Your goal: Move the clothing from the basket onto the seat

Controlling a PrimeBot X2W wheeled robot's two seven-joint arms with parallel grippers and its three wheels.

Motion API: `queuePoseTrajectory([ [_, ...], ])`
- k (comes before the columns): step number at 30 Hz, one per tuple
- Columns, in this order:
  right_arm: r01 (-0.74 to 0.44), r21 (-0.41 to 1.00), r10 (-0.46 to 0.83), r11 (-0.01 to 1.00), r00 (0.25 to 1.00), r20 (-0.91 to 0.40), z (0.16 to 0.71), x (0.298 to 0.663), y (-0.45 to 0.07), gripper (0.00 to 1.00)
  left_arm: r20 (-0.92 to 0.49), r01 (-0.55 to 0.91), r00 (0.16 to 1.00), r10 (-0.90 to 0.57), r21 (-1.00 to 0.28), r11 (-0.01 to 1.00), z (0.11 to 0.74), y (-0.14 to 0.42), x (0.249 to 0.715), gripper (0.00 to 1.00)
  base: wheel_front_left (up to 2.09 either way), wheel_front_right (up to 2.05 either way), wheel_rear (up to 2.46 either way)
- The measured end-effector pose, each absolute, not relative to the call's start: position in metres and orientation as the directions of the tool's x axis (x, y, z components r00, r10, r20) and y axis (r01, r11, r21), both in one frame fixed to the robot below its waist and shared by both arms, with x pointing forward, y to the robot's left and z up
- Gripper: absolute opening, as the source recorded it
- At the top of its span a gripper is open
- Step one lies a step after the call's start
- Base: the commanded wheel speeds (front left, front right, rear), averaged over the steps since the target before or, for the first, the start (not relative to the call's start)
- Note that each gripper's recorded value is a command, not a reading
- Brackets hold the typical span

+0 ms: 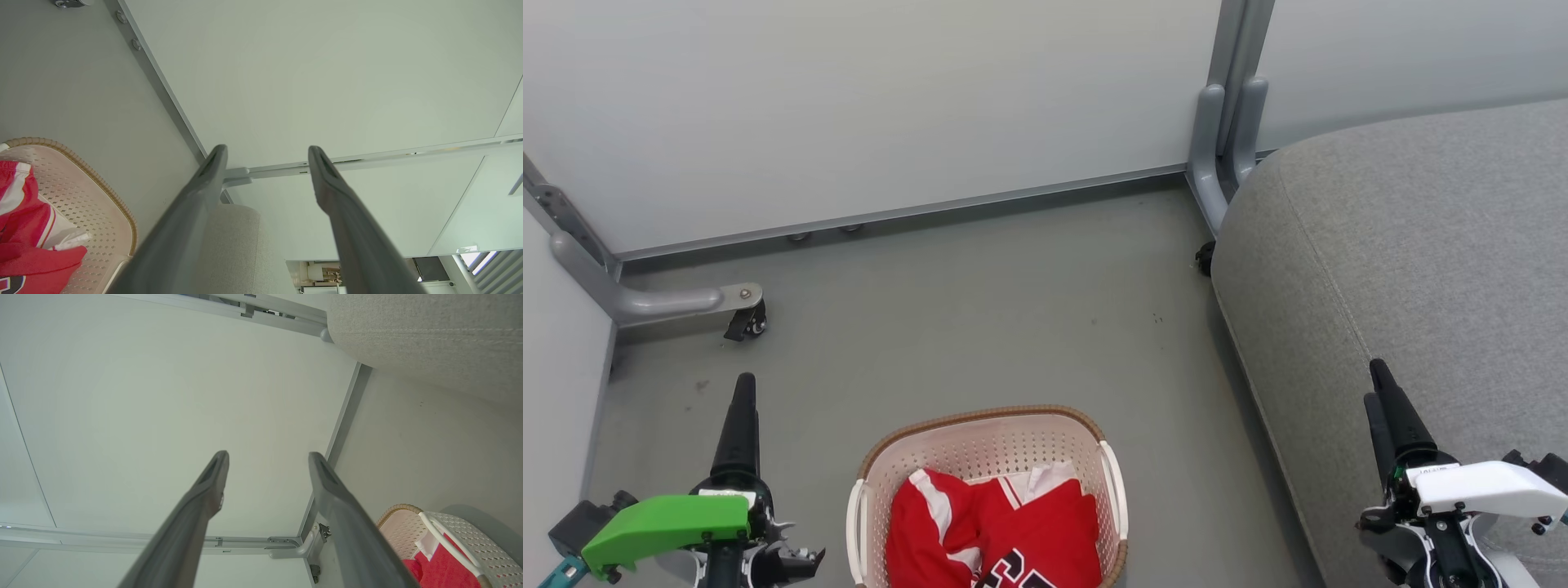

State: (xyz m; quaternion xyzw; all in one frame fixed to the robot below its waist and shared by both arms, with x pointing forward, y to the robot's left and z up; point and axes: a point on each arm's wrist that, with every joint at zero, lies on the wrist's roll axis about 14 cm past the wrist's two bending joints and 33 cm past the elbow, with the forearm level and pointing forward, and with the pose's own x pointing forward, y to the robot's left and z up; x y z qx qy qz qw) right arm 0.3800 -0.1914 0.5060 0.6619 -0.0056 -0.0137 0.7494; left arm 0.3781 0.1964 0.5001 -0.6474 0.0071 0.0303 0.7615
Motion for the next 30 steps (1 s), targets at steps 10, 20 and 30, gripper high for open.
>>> queuePoseTrajectory([
  [10, -0.045, 0.955, -0.019, 0.294, 0.998, 0.053, 0.521, 0.383, -0.187, 1.00, -0.018, -0.034, 0.999, 0.049, -0.936, 0.351, 0.510, 0.196, 0.381, 1.00, 0.00, 0.00, 0.00],
  [20, -0.099, 0.887, -0.004, 0.450, 0.994, 0.113, 0.536, 0.384, -0.182, 1.00, -0.002, -0.023, 0.999, 0.041, -0.842, 0.539, 0.517, 0.188, 0.383, 1.00, 0.00, 0.00, 0.00],
  [30, -0.123, 0.803, 0.011, 0.583, 0.990, 0.144, 0.542, 0.383, -0.177, 1.00, 0.003, -0.026, 0.999, 0.041, -0.725, 0.688, 0.518, 0.183, 0.384, 1.00, 0.00, 0.00, 0.00],
])
